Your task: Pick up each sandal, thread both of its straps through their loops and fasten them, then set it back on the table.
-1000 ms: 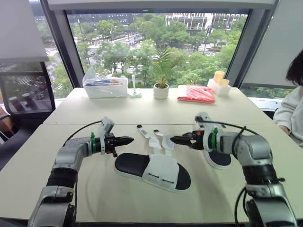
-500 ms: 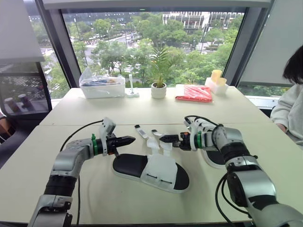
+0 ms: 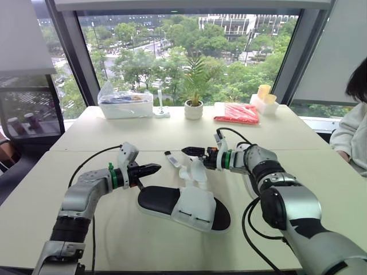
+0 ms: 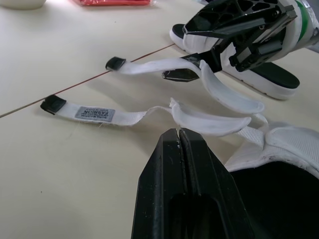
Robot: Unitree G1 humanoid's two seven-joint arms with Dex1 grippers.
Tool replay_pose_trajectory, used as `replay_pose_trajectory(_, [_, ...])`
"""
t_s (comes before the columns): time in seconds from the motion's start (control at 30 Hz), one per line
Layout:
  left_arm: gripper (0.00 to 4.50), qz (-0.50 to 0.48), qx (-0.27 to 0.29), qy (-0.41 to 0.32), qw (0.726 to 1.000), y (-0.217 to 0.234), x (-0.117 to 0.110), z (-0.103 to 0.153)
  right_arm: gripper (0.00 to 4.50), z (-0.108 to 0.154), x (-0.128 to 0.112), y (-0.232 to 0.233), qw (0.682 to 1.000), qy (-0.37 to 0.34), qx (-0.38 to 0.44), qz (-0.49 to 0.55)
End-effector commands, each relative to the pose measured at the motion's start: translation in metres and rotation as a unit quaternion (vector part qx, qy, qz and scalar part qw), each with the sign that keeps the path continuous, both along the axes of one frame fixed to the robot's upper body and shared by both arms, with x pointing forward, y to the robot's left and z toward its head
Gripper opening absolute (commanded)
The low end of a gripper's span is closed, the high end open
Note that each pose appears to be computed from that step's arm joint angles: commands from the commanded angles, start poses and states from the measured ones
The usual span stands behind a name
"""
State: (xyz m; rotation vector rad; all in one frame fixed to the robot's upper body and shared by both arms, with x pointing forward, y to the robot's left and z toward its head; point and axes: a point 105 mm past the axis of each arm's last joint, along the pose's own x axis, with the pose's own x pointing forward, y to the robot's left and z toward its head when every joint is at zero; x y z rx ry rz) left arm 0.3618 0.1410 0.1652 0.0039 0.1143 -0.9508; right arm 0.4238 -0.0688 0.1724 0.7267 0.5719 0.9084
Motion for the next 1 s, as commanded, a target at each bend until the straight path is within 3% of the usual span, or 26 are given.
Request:
replay_pose_trajectory(0.03, [0.02,0.009,-0.005,-0.036,0.999,0.006,-0.001,0.017,4.5,0.027,0.004,0.007,0.999,-0.044,0.014,0.007])
replay_pose_trajectory(0.13, [0.02,0.012,-0.004,-0.037,0.999,0.006,-0.001,0.017,4.5,0.03,0.005,0.007,0.998,-0.053,0.014,0.008])
replay_pose_trajectory(0.2, [0.0,0.013,-0.004,-0.039,0.999,0.006,0.0,0.017,3.94,0.034,0.005,0.006,0.998,-0.061,0.015,0.012])
replay_pose_trajectory(0.3, [0.0,0.013,-0.003,-0.04,0.999,0.006,0.0,0.017,2.69,0.039,0.004,0.006,0.997,-0.071,0.016,0.019])
replay_pose_trajectory(0.47, [0.0,0.009,-0.002,-0.042,0.999,0.002,0.002,0.015,0.03,0.046,-0.003,0.003,0.995,-0.084,0.018,0.048])
replay_pose_trajectory(0.6, [0.0,-0.004,0.001,-0.042,0.999,-0.004,0.002,0.012,0.03,0.052,-0.019,0.002,0.987,-0.128,-0.001,0.103])
replay_pose_trajectory(0.7, [0.0,-0.024,0.023,-0.045,0.998,-0.012,0.0,0.004,0.03,0.048,-0.044,0.005,0.962,-0.225,-0.067,0.137])
replay_pose_trajectory(0.83, [0.0,-0.075,0.08,-0.064,0.992,-0.032,-0.006,-0.014,0.03,0.042,-0.085,0.01,0.9,-0.386,-0.146,0.136])
replay_pose_trajectory(1.0, [0.0,-0.141,0.129,-0.09,0.977,-0.056,-0.007,-0.032,0.03,0.041,-0.106,0.011,0.811,-0.545,-0.201,0.061])
